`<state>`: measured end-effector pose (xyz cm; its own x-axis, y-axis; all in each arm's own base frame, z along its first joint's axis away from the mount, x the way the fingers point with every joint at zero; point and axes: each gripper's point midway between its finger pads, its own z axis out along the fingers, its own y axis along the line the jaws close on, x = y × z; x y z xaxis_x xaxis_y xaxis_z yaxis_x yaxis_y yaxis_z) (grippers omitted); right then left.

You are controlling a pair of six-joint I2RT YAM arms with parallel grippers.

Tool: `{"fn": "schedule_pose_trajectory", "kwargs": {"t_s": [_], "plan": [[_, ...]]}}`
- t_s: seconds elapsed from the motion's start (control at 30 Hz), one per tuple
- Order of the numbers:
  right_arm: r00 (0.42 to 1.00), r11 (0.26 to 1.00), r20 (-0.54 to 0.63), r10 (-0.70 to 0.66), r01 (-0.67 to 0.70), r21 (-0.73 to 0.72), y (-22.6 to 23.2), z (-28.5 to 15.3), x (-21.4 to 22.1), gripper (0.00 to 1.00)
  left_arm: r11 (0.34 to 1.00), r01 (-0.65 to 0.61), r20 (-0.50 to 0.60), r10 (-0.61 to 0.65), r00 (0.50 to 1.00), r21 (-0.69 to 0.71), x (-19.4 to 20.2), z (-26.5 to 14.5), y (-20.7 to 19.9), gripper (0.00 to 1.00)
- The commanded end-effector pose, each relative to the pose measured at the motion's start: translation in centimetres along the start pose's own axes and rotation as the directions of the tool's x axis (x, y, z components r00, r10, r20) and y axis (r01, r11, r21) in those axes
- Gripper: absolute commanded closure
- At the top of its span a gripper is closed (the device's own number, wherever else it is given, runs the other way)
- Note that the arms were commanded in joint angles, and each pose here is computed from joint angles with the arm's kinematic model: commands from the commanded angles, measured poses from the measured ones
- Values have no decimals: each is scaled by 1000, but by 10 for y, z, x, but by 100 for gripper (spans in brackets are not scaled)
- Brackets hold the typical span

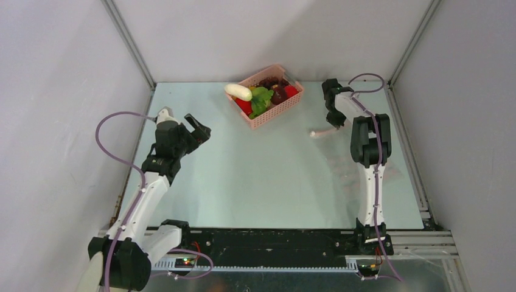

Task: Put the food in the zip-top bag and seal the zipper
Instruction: Pick up the zipper food storage bag at the center of the board.

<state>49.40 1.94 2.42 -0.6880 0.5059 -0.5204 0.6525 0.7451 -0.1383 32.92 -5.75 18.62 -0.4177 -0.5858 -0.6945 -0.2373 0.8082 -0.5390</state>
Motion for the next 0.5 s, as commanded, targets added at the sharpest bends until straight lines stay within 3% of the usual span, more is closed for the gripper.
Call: {"fn": "schedule_pose_trajectory", "kwargs": {"t_s": [0.0, 0.13, 0.2, 0.3, 0.4, 0.47], "plan": [[987, 987, 141, -78, 96, -127, 20, -41, -23, 100, 999, 20, 41, -21, 999, 32, -13, -9, -12, 2], [942, 934, 271, -198, 265, -238, 43, -95, -25, 100, 998, 30, 8, -30, 1000, 55, -7, -11, -18, 2], [915, 869, 315, -252, 358, -343, 55, -129, -12, 100, 995, 31, -16, -30, 999, 99, -1, -12, -28, 2], [874, 679, 384, -297, 476, -559, 68, -196, 33, 100, 981, 17, -61, -5, 998, 195, 11, -18, -51, 2], [829, 498, 451, -330, 559, -663, 65, -248, 80, 100, 958, -4, -106, 36, 994, 288, 25, -26, -75, 2], [813, 320, 459, -359, 569, -757, 60, -285, 120, 100, 929, -18, -142, 76, 987, 370, 37, -33, -94, 2]]}}
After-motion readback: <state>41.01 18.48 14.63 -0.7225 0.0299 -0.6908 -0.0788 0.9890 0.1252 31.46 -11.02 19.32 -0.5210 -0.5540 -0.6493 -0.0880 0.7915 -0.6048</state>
